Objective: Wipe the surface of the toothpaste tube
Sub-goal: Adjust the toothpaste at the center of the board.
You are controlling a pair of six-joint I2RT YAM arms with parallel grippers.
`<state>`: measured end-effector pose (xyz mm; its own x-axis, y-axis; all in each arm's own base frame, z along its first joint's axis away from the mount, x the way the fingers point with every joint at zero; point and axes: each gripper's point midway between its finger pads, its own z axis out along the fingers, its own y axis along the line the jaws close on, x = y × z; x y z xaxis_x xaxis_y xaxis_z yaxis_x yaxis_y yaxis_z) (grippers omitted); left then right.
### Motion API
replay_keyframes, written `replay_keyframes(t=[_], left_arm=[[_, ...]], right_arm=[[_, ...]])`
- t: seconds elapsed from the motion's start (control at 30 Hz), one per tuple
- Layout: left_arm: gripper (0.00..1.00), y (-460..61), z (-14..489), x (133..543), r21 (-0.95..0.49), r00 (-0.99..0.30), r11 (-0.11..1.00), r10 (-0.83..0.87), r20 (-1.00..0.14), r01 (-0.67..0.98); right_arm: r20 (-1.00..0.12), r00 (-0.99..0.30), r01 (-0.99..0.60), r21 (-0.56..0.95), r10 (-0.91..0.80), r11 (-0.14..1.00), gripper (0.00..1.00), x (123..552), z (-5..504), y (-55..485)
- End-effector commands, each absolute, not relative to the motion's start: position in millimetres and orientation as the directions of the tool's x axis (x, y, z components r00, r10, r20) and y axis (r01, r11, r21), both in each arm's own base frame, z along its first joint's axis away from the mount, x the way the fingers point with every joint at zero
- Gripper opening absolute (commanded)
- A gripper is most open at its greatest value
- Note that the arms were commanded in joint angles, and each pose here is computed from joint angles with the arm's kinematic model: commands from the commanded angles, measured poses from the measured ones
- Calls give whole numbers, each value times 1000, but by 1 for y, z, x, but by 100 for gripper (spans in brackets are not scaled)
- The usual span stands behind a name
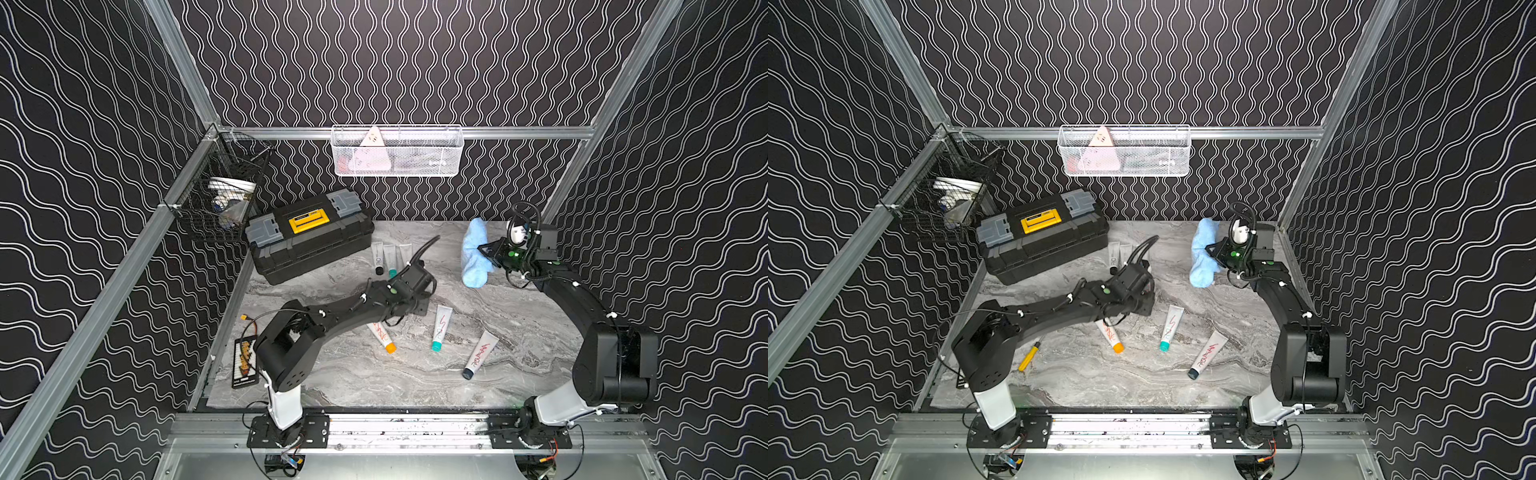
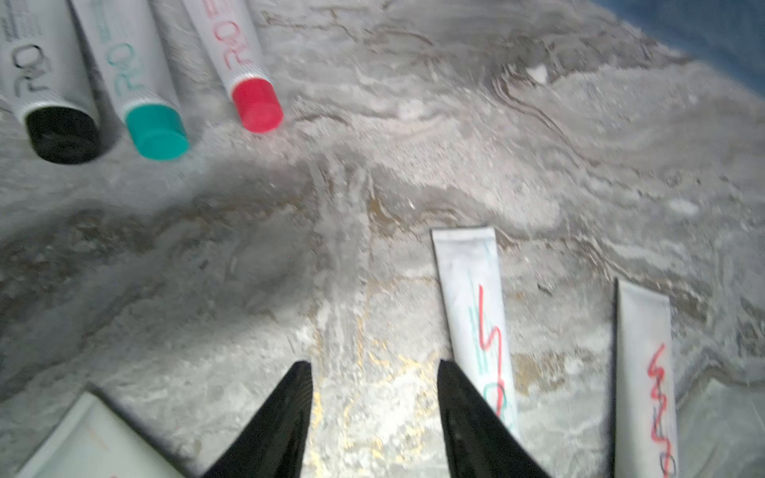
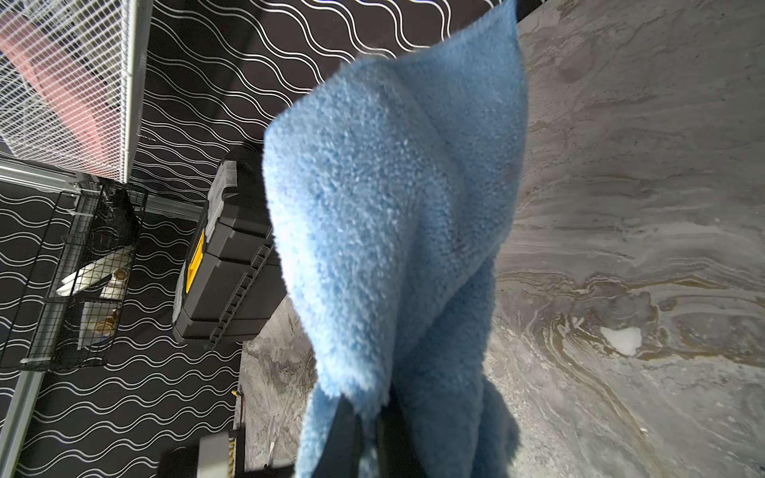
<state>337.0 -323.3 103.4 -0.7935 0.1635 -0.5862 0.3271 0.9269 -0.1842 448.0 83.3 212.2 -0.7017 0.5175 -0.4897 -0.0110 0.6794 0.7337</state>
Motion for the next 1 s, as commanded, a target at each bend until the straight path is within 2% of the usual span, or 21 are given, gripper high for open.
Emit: replay_keyframes(t=[0.0, 0.2, 0.33, 0.77, 0.97], left_arm=[[54, -346, 106, 316, -214, -749, 880, 206, -630, 423], [54, -379, 82, 266, -218, -708, 816, 293, -642, 535], [53, -388, 57, 250, -186, -711, 810, 347, -612, 556], [47, -382, 27, 248, -149, -716, 819, 376, -589, 554], [38, -381, 25, 249, -139, -708, 819, 380, -595, 557]], right_arm=[[-492, -681, 17, 729, 542, 684, 0, 449, 219, 78], [-461, -701, 52, 728, 544, 684, 0, 441, 216, 78], [-418, -737, 92, 717, 532, 691, 0, 430, 204, 79], [-387, -776, 143, 662, 498, 736, 0, 400, 174, 84], [-385, -789, 150, 636, 479, 757, 0, 397, 167, 86]])
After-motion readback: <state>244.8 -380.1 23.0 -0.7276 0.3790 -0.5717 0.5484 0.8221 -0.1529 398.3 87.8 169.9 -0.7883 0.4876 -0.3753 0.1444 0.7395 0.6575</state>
